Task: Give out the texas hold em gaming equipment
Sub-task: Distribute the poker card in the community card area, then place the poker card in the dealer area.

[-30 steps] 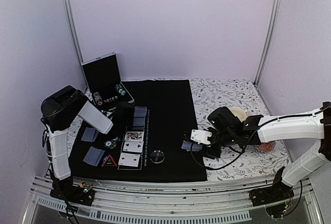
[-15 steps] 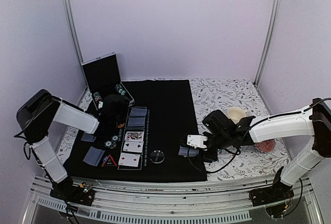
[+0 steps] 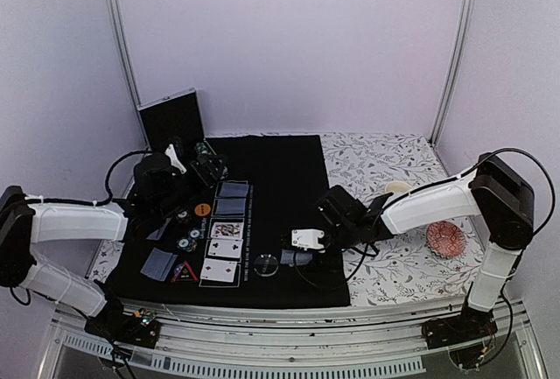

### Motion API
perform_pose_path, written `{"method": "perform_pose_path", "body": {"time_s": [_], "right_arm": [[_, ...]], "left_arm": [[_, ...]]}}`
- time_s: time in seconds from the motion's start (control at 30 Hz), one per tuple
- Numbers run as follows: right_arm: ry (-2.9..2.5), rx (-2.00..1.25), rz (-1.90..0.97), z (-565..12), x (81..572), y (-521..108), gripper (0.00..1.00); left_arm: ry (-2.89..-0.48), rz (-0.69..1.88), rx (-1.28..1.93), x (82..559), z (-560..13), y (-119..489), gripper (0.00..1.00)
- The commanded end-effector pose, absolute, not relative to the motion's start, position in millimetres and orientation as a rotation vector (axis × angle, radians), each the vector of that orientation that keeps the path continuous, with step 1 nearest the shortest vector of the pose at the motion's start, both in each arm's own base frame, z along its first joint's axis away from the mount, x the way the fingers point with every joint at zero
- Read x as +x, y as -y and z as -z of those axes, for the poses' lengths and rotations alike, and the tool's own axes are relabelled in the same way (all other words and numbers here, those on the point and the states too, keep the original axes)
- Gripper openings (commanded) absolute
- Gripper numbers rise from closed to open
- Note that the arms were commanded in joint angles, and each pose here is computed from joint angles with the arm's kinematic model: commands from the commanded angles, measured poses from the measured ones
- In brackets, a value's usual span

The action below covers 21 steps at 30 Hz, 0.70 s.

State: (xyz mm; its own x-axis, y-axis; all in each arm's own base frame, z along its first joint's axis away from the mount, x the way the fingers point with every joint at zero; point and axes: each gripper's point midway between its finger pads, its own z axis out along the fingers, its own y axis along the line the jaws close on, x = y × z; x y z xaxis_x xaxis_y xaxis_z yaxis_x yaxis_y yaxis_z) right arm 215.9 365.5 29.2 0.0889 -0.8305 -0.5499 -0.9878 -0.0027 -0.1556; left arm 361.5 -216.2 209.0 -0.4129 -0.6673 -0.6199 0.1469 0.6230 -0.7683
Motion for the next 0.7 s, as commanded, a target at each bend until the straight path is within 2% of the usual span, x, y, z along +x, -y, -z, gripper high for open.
{"method": "perform_pose_path", "body": {"time_s": [0.0, 0.1, 0.2, 0.3, 0.67], "right_arm": [[-1.770, -1.903, -0.425, -25.2, 226.8, -379.0, 0.57], [-1.794, -1.938, -0.436, -19.0, 227.2, -383.4, 0.59], [-1.813, -1.938, -0.421, -14.9, 230.0, -383.2, 0.59], [-1.823, -1.937, -0.400, -8.5, 230.3, -378.8, 0.59], [-1.861, -1.927, -0.357, -1.3, 230.7, -364.7, 0.68]], "left_arm": [[-1.970, 1.022, -0.011, 309.6, -180.6, 254.0, 0.78], [-2.103, 1.080, 0.167, 287.2, -160.6, 273.1, 0.72], [-2.259, 1.143, 0.318, 258.9, -125.7, 290.0, 0.58], [-2.338, 1.169, 0.404, 239.1, -102.4, 301.3, 0.49], [-2.504, 1.179, 0.666, 229.6, -51.9, 356.8, 0.44]]}}
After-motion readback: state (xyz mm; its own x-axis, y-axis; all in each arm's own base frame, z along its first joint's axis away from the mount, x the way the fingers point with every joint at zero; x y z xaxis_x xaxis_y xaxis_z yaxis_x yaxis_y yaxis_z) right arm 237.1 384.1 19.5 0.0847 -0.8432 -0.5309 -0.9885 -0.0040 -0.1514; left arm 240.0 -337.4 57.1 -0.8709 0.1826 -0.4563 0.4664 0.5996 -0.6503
